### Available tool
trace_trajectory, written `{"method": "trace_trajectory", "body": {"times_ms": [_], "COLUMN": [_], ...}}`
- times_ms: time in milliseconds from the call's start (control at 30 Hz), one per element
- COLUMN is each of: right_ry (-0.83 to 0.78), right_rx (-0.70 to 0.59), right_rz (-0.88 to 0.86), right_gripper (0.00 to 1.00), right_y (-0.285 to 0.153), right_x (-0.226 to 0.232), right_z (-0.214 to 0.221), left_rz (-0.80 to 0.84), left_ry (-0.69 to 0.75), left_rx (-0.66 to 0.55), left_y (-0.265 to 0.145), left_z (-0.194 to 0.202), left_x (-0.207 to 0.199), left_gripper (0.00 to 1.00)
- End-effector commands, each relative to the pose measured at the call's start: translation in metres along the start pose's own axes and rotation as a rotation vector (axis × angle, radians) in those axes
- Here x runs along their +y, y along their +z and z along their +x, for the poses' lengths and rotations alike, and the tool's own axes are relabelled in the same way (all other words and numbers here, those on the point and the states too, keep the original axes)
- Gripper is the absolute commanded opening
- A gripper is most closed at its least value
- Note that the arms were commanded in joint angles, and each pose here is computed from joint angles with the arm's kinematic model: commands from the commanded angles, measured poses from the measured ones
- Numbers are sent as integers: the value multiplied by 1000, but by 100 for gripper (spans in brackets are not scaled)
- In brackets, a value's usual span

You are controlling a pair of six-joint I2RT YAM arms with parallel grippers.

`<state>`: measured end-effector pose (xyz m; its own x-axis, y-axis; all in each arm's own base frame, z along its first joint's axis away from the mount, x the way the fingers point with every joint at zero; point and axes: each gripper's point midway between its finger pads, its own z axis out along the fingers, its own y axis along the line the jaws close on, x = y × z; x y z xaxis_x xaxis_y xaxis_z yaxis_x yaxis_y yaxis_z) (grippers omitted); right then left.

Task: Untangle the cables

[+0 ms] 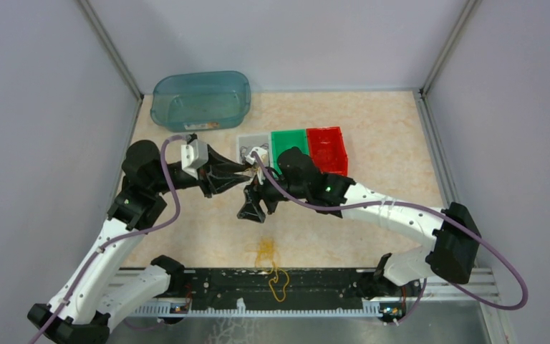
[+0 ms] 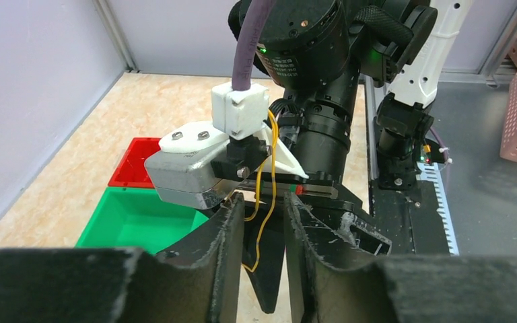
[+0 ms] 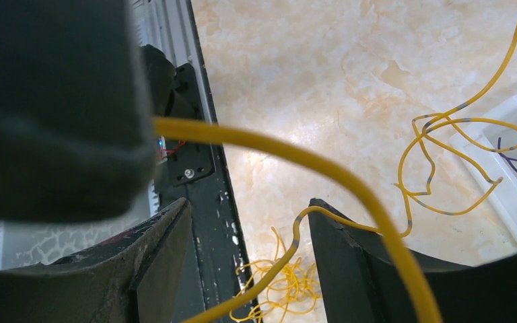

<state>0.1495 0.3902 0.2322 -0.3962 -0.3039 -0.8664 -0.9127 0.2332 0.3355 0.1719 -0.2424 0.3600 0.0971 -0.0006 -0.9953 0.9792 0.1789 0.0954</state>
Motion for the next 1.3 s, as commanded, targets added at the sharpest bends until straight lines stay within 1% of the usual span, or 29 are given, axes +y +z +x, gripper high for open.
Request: {"method": "trace_trajectory", "body": {"times_ms": [0,33,167,200,233,333,433,500,600,767,967,1033,1100,1267], "right_ry": [-27,-27,-24,-22,-20,-8,40,76,100,126,155,164,167,152], "right_rx": [-73,-73,-76,-77,-80,-93,-118,-157,-208,-227,-255,-264,-280,-351], "right_rz": [-25,-26,-9,5,22,89,140,166,192,244,311,338,365,464], "right_gripper": [65,65,65,65,67,72,74,75,76,76,76,76,76,75], "right_y": [1,2,1,-1,-2,-10,-21,-32,-48,-65,-84,-91,-98,-126], "right_x": [7,8,5,3,1,-11,-27,-40,-49,-59,-68,-71,-72,-78], "right_z": [-24,-24,-24,-23,-23,-22,-21,-22,-23,-14,6,15,21,21], "left_rz": [10,1,-46,-66,-71,-85,-102,-118,-179,-296,-350,-334,-279,21], "left_ry": [0,1,15,20,35,119,217,280,349,451,515,524,527,558], "left_rx": [-19,-18,-13,-10,-6,-10,-17,-16,7,34,-6,-21,-44,-89], "left_y": [1,1,0,-1,-2,-9,-17,-23,-31,-44,-47,-45,-41,-31], "left_z": [-4,-3,-2,-1,-2,-16,-36,-47,-55,-64,-90,-97,-103,-101], "left_x": [-2,-1,7,11,11,9,6,5,12,29,38,36,26,-25], "left_gripper": [31,27,6,2,0,0,0,0,0,0,0,0,0,0]}}
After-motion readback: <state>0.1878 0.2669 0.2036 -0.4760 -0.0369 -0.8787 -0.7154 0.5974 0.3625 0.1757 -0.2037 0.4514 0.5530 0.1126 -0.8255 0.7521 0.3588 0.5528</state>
